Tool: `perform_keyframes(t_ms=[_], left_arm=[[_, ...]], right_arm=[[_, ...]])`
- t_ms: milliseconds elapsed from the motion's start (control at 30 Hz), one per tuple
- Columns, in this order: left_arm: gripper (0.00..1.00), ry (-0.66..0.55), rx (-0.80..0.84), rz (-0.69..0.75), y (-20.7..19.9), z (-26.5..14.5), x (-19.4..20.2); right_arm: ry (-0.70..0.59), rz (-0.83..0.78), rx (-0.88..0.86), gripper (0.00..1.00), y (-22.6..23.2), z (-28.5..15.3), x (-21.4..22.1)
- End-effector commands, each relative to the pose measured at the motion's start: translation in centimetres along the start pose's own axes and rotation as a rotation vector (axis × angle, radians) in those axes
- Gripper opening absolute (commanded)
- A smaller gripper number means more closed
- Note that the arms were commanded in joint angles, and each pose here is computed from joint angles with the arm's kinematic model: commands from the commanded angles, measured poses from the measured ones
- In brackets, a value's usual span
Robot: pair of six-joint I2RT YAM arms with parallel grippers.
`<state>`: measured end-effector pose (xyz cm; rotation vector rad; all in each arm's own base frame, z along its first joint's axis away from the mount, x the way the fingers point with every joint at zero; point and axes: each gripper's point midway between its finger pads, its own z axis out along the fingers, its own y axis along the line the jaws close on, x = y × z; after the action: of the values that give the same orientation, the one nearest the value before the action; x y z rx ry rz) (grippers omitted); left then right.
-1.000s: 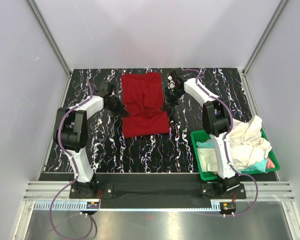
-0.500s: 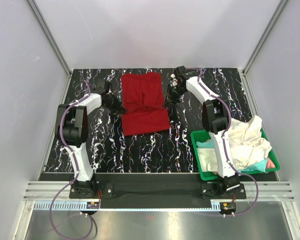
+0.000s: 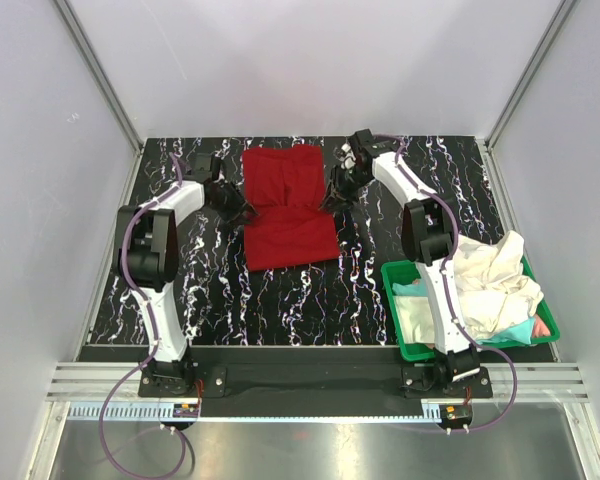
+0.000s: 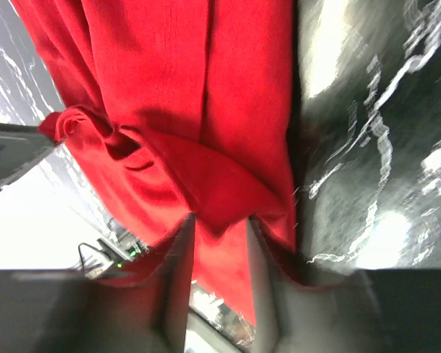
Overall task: Fold and stack the t-shirts
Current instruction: Fold the tshirt
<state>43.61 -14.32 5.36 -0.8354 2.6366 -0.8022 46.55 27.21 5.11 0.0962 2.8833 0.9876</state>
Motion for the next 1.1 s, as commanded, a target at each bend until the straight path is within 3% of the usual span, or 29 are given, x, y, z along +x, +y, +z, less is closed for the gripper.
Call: perform_keyframes(t_ms=[0, 100, 233, 367, 467, 500, 567, 667, 833, 1067], left_arm=[[0.43, -0.143, -0.034, 0.110, -1.2, -2.5, -3.3], [0.47, -0.276, -0.075, 0.216, -1.6, -6.1, -4.9], [0.54, -0.368, 0.005, 0.372, -3.9, -10.1, -4.3], [0.50, -0.236, 0.051, 0.391, -2.9, -8.2, -0.1], [0.38, -0.149, 0.248, 0.394, -5.2, -6.5, 3.3], [0.36, -0.070, 0.295, 0.383, -4.8, -5.3, 5.3], [0.30, -0.045, 0.360, 0.400, -6.6, -4.4, 6.3], [0.30, -0.025, 0.343, 0.412, -6.8, -2.6, 6.0], [0.51, -0.138, 0.172, 0.557, -6.8, -3.9, 2.2], [0.61, -0.195, -0.031, 0.757, -4.4, -3.9, -1.4]], right_arm=[[-0.097, -0.029, -0.062, 0.44, 0.3, -1.5, -3.5], [-0.162, -0.067, -0.047, 0.59, -0.1, -3.8, -5.0], [-0.174, -0.088, -0.070, 0.61, 1.6, -6.2, -4.0], [-0.132, -0.064, -0.145, 0.60, 3.2, -6.0, -1.0], [-0.087, -0.053, -0.209, 0.53, 4.3, -4.9, 1.3], [-0.068, -0.052, -0.226, 0.51, 4.7, -3.9, 2.1], [-0.043, -0.049, -0.257, 0.43, 5.5, -3.2, 2.7], [-0.039, -0.044, -0.269, 0.45, 5.8, -2.5, 2.7], [-0.081, -0.134, -0.131, 0.63, 3.6, -2.5, 0.7], [-0.128, -0.266, 0.045, 0.72, 0.7, -2.0, -2.3]])
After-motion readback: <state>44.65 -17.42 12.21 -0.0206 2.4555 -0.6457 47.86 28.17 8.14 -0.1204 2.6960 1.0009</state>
